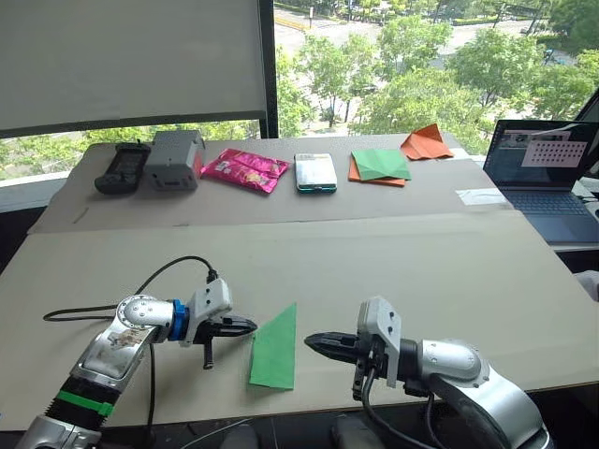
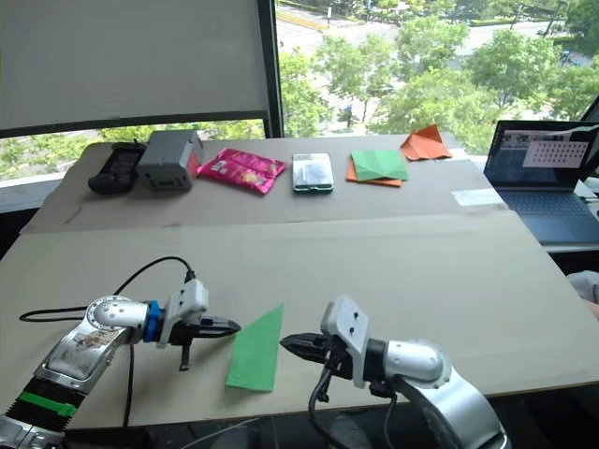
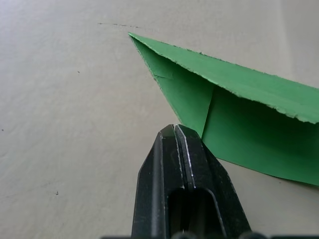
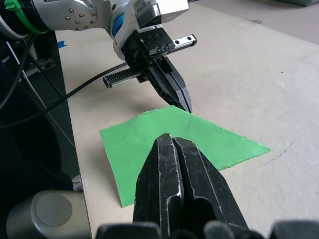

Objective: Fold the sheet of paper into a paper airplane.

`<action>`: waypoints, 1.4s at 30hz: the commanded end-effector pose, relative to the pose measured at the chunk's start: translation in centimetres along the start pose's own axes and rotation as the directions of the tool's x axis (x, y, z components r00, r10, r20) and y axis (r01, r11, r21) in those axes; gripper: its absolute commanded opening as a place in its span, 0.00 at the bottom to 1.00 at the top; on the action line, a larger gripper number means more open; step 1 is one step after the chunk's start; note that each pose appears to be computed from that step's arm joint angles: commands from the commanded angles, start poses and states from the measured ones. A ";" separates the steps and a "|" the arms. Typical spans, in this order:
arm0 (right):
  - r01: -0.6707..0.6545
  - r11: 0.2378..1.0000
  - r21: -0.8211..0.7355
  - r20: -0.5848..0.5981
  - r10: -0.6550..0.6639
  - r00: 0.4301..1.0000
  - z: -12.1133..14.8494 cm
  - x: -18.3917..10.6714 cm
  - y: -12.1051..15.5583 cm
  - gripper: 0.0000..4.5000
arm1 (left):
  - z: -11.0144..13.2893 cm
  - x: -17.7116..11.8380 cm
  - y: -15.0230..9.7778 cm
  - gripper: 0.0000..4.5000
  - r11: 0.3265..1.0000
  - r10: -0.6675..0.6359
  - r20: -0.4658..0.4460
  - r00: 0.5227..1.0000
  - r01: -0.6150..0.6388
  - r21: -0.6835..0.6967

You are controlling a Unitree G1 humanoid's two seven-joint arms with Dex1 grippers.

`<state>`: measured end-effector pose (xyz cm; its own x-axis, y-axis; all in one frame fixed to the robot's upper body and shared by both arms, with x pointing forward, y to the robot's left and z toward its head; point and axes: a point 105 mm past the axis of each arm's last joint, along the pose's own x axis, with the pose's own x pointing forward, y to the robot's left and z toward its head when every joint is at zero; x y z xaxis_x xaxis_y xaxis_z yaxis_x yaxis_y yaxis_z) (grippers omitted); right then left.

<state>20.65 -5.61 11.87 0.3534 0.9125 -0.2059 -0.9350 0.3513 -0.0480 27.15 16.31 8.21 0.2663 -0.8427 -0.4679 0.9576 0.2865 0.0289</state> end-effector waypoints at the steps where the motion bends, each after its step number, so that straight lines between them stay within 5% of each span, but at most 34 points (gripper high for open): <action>1: 0.043 0.999 -0.022 -0.004 -0.043 0.999 0.3 0.0 -0.3 0.00 | 1.3 -1.5 0.4 0.06 0.997 -0.016 0.007 1.000 0.015 0.075; 6: 0.079 0.997 0.002 -0.020 -0.079 0.997 -0.6 0.2 -0.7 0.00 | 3.0 -1.6 0.7 0.41 0.963 -0.065 0.012 0.998 0.059 0.264; 10: 0.098 0.995 0.020 -0.029 -0.097 0.995 -1.2 0.3 -1.0 0.00 | 4.1 -0.8 1.0 0.71 0.779 -0.120 -0.069 0.990 0.137 0.612; 16: 0.120 0.992 0.041 -0.023 -0.119 0.993 -1.4 0.3 -1.4 0.00 | 3.8 0.6 0.1 0.71 0.438 -0.279 -0.216 0.936 0.324 0.839; 22: 0.124 0.991 0.046 -0.025 -0.123 0.992 -1.4 0.4 -1.3 0.00 | 4.5 2.9 -0.6 0.71 0.168 -0.354 -0.258 0.899 0.332 0.928; 25: 0.134 0.990 0.050 -0.024 -0.133 0.991 -1.4 0.4 -1.2 0.00 | 3.9 3.5 -0.6 0.71 0.129 -0.371 -0.293 0.881 0.362 0.923; 35: 0.149 0.987 0.055 -0.022 -0.147 0.989 -1.4 0.5 -1.0 0.00 | 3.2 3.0 0.1 0.00 0.117 -0.362 -0.338 0.869 0.402 0.908; 38: 0.146 0.988 0.055 -0.023 -0.145 0.989 -1.4 0.5 -1.0 0.00 | 3.6 3.3 0.5 0.00 0.150 -0.332 -0.284 0.899 0.348 0.926; 42: 0.162 0.986 0.048 -0.024 -0.161 0.987 -1.3 0.3 -1.4 0.00 | 4.0 3.2 1.1 0.00 0.323 -0.259 -0.150 0.954 0.231 0.918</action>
<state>22.09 -6.29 9.37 0.4958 0.8288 -0.2593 -0.8590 0.5120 -0.0059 29.00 12.01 9.40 -0.0677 -0.7781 -0.6245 0.4435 -0.5841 0.6798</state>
